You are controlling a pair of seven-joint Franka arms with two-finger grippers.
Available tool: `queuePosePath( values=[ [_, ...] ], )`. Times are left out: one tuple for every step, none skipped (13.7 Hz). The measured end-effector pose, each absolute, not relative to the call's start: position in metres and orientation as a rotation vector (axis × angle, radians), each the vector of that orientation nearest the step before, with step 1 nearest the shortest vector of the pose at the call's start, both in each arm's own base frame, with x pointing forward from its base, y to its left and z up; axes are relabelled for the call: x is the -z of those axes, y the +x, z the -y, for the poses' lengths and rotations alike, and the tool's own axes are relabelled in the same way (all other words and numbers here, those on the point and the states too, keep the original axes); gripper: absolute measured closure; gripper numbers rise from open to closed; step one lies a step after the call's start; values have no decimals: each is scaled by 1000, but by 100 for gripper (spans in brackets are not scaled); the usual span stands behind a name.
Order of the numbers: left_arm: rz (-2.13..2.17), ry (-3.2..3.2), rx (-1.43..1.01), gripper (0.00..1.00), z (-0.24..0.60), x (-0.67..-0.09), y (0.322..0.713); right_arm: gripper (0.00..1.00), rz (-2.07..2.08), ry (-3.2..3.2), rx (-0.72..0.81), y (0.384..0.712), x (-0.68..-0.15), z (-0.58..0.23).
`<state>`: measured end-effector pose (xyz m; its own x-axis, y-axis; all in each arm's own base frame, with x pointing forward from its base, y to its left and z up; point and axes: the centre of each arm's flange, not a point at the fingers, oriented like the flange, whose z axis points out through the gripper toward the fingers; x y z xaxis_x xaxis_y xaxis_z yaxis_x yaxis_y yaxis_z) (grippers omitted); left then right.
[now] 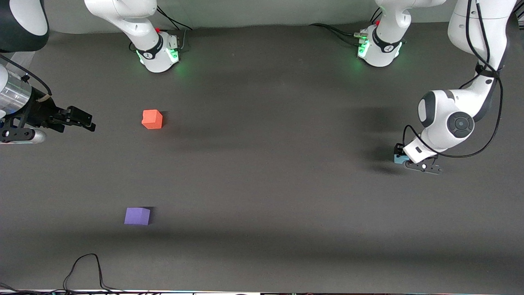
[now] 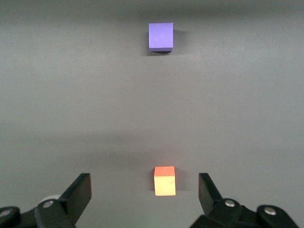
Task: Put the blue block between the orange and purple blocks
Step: 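Reach the left gripper down and grasp the light-blue cube, then carry the light-blue cube with the left gripper toward the table's middle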
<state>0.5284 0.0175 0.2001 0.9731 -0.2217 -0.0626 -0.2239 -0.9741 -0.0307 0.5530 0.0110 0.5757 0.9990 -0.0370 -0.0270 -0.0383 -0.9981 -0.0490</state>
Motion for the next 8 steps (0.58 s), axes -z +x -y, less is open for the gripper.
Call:
queuePosePath(
  values=[
    [-348, -3083, -88, 40, -18, -201, 529, 0, -58, -3091, -40, 553, -576, -11],
    [-347, -3082, -80, 40, -18, -204, 533, 0, -58, -3091, -40, 553, -576, -11],
    [-344, -3082, -86, 40, -19, -211, 538, 0, -58, -3091, -40, 553, -576, -11],
    [-338, -3082, -134, 40, -20, -227, 546, 0, -58, -3091, -40, 553, -576, -11],
    [-331, -3081, -195, 40, -21, -251, 556, 0, -58, -3091, -40, 553, -576, -11],
    [-316, -3080, -248, 41, -21, -283, 566, 0, -58, -3091, -40, 553, -576, -11],
    [-286, -3080, -273, 42, -19, -318, 574, 0, -58, -3091, -40, 553, -576, -11],
    [-252, -3080, -272, 43, -11, -350, 579, 0, -58, -3091, -40, 553, -576, -11]
  ],
)
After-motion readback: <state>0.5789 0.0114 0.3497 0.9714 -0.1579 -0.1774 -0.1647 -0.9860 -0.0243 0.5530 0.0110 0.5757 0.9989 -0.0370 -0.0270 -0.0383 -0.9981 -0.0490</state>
